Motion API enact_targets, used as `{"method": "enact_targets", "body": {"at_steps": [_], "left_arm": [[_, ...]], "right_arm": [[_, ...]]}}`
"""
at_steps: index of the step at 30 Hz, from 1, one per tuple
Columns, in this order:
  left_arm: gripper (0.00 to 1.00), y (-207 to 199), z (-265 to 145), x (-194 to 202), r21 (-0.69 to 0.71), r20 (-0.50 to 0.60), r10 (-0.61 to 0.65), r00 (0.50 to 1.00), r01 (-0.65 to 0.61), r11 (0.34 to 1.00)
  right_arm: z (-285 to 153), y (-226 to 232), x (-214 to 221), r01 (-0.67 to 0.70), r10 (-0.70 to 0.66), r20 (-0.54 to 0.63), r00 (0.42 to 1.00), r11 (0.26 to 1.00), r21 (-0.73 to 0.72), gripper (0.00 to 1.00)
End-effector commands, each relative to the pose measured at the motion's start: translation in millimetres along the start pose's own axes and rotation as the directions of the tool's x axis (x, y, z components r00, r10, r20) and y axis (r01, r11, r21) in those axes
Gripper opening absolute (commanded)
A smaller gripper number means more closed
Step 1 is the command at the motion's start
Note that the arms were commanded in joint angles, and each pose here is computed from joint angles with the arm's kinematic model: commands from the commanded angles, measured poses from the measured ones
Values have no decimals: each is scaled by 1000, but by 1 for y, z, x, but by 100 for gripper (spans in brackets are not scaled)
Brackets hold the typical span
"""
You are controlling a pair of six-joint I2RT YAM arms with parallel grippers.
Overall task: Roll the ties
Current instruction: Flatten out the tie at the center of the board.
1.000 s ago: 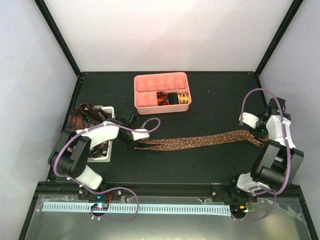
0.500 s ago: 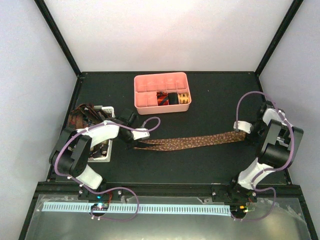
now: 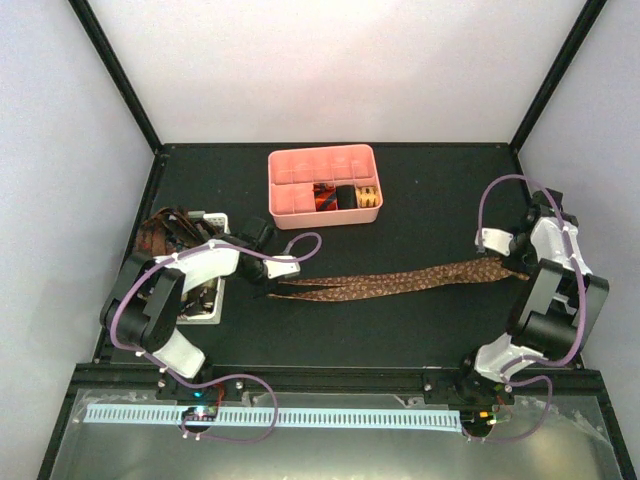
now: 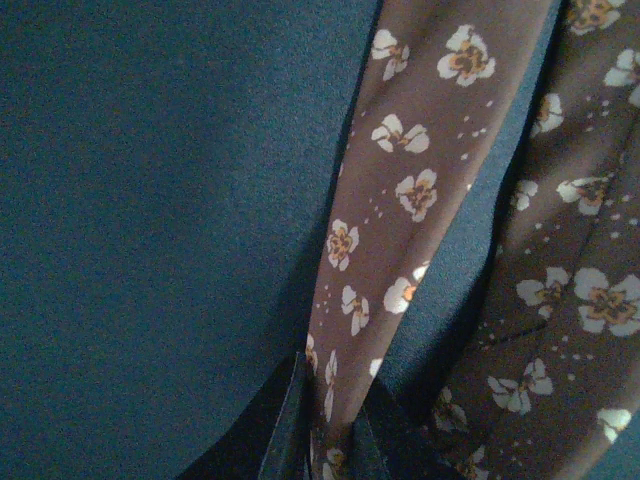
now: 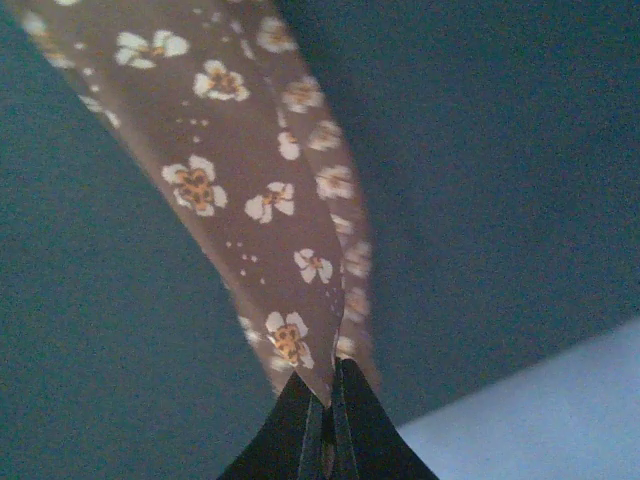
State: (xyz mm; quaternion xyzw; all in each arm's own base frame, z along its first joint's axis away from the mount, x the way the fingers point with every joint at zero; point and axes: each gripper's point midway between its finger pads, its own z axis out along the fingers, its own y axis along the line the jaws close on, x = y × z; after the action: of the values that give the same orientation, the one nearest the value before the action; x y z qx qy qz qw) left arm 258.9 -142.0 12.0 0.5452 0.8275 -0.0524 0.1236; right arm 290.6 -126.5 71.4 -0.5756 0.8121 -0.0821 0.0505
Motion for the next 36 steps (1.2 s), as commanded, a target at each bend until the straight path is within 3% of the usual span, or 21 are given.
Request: {"method": "enact_targets", "body": {"at_steps": [1, 6, 8, 11, 13, 19, 23, 24, 27, 30, 36], "left_arm": [[11, 1, 8, 5, 18, -27, 3, 1000, -3, 1000], [9, 2, 8, 7, 18, -29, -1, 1000, 1, 1000], [8, 2, 8, 8, 18, -31, -1, 1000, 1, 1000], [7, 4, 7, 13, 5, -46, -2, 999, 2, 1000], [6, 5, 4, 15, 0, -46, -5, 999, 5, 1000], [8, 4, -15, 10, -20, 1, 10, 1000, -10, 1000], [9, 5, -18, 14, -47, -7, 21, 1000, -22, 999], [13, 5, -19, 14, -46, -8, 23, 1000, -23, 999], [38, 1, -24, 11, -31, 18, 31, 999, -30, 999], [55, -1, -36, 2, -34, 66, 41, 997, -39, 999], [68, -4, -58, -19, -26, 166, 48, 985, -44, 999]], "right_arm": [[-16, -32, -2, -5, 3, 9, 1000, 983, 184, 2], [-14, -46, -9, 16, -30, 28, 999, 915, 403, 3], [-3, -37, -12, 31, -50, 31, 998, 900, 435, 22], [23, -12, -2, 66, -58, -34, 998, 930, 362, 41], [26, -7, 8, 37, -21, -55, 998, 950, 311, 43], [8, -11, 14, -132, 127, 37, 991, 972, 193, 61], [3, -21, 12, -273, 267, 85, 960, 959, 74, 64], [4, -21, 11, -309, 306, 97, 947, 951, 24, 65], [7, -28, 7, -421, 429, 114, 896, 902, -91, 67], [20, -43, 12, -557, 567, 87, 819, 822, -115, 63], [42, -62, 28, -708, 711, 46, 702, 704, -59, 59]]}}
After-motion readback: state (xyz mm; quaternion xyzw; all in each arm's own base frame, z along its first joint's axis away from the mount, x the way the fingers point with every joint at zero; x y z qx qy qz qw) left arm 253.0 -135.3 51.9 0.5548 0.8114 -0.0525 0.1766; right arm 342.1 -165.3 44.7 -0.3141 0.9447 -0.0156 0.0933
